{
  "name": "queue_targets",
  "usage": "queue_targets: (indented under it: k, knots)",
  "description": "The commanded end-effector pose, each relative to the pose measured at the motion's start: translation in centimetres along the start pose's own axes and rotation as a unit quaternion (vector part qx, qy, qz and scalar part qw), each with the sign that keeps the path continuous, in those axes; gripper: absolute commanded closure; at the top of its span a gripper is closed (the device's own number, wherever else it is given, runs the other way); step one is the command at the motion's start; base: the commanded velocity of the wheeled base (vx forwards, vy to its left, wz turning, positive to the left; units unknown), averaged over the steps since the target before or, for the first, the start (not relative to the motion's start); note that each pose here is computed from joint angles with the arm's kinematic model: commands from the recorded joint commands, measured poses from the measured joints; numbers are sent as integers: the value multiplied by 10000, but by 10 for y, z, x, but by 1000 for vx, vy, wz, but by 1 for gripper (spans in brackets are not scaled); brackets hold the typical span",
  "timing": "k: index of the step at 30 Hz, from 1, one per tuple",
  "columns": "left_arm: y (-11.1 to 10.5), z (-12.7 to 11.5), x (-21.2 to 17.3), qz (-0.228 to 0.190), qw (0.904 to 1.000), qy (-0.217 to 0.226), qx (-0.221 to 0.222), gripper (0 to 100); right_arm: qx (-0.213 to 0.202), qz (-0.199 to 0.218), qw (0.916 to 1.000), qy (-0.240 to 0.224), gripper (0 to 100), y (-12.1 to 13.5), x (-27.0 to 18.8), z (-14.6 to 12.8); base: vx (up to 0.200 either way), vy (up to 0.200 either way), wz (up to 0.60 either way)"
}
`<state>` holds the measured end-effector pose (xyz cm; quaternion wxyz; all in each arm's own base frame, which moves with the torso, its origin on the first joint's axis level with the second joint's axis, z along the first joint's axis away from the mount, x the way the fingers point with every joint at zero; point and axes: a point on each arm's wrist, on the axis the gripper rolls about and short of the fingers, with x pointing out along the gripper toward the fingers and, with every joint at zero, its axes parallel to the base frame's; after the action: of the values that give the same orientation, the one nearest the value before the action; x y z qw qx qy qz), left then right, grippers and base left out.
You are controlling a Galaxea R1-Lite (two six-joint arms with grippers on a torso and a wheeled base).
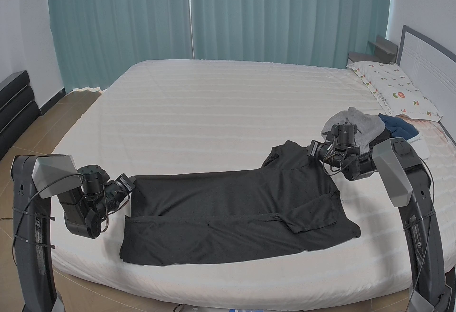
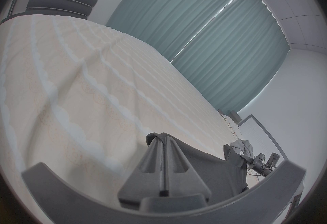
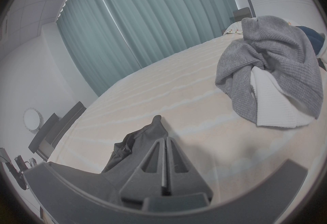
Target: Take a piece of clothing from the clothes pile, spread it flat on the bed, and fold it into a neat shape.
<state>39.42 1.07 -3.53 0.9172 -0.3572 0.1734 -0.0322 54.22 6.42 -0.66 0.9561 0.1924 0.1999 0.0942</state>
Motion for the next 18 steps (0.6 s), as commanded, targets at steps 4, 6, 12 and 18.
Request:
queue_targets:
  k: [4, 6, 12, 18]
  knots:
    - [0, 2, -2, -8, 10000, -76, 13, 100, 183, -1, 9991, -384, 100, -8, -26, 23, 0, 0, 0]
    - [-1, 3, -3, -18, 10000, -88, 16, 100, 299, 22, 9985, -460, 100, -8, -31, 27, 0, 0, 0]
    - [-8, 11, -9, -58, 9998, -182, 33, 100, 440, 194, 9983, -342, 100, -8, -47, 20, 0, 0, 0]
    - [-6, 21, -14, -56, 9994, -339, 38, 100, 478, 276, 9972, -511, 100, -6, -49, 24, 0, 0, 0]
